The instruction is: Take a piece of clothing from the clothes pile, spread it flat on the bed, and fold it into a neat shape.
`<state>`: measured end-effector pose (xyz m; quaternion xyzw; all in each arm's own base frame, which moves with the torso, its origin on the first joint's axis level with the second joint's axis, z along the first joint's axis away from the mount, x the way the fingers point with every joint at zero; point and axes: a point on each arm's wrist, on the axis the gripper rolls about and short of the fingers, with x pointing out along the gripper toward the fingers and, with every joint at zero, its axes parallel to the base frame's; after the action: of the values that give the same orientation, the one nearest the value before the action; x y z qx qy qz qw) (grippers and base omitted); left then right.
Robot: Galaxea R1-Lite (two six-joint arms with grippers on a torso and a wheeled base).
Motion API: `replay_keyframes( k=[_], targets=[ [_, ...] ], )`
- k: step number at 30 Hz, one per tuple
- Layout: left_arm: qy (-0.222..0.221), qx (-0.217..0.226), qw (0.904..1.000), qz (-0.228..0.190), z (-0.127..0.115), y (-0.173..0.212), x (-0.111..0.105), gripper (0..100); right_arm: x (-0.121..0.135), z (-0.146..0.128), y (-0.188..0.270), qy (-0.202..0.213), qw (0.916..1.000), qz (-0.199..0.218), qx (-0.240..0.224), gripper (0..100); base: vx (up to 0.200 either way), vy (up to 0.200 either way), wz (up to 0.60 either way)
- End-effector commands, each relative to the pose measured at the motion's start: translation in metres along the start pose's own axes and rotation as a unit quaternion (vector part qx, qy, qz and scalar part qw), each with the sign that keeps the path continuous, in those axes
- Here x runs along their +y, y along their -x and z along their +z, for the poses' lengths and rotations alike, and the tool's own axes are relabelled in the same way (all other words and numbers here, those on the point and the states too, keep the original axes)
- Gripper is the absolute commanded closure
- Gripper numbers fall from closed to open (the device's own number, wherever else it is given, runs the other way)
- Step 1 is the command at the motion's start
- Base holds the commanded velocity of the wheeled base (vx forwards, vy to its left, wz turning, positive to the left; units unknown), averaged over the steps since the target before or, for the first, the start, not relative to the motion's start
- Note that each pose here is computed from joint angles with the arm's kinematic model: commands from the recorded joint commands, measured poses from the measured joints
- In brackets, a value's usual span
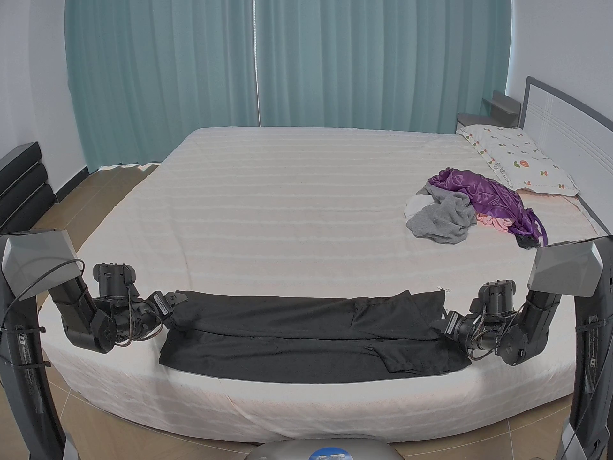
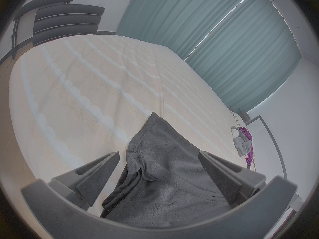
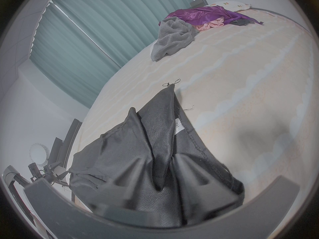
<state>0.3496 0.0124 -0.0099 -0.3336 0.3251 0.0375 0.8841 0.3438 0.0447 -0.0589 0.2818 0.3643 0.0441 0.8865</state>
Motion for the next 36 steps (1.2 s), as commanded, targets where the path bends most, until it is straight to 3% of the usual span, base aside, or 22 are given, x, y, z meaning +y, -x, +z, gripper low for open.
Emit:
replay_keyframes(
  k=[1, 11, 12, 22, 32, 36],
  targets=[
    [0.0, 0.0, 1.0, -0.001, 0.0, 0.0, 0.0, 0, -0.002, 0.002, 0.001, -0.004, 1.0, -0.003, -0.002, 100, 0.0, 0.0, 0.0],
    [-0.001, -0.003, 1.0, -0.004, 0.002, -0.001, -0.002, 0, -0.012, 0.008, 0.001, -0.014, 0.9998, -0.013, -0.01, 100, 0.0, 0.0, 0.0],
    [-0.001, -0.004, 1.0, -0.004, 0.002, -0.002, -0.002, 0, -0.012, 0.008, 0.001, -0.014, 0.9998, -0.013, -0.009, 0, 0.0, 0.0, 0.0],
    [-0.005, -0.013, 0.9999, -0.005, 0.006, -0.021, -0.003, 0, -0.01, 0.013, 0.001, -0.021, 0.9996, -0.006, -0.019, 0, 0.0, 0.0, 0.0],
    [-0.009, -0.034, 0.9994, 0.01, 0.007, -0.048, -0.004, 0, -0.012, 0.032, -0.002, -0.085, 0.9951, 0.002, -0.05, 0, 0.0, 0.0, 0.0],
    [0.013, -0.035, 0.9993, 0.007, 0.009, -0.047, -0.005, 0, -0.006, 0.038, -0.005, -0.101, 0.9931, 0.013, -0.058, 0, 0.0, 0.0, 0.0]
  ],
)
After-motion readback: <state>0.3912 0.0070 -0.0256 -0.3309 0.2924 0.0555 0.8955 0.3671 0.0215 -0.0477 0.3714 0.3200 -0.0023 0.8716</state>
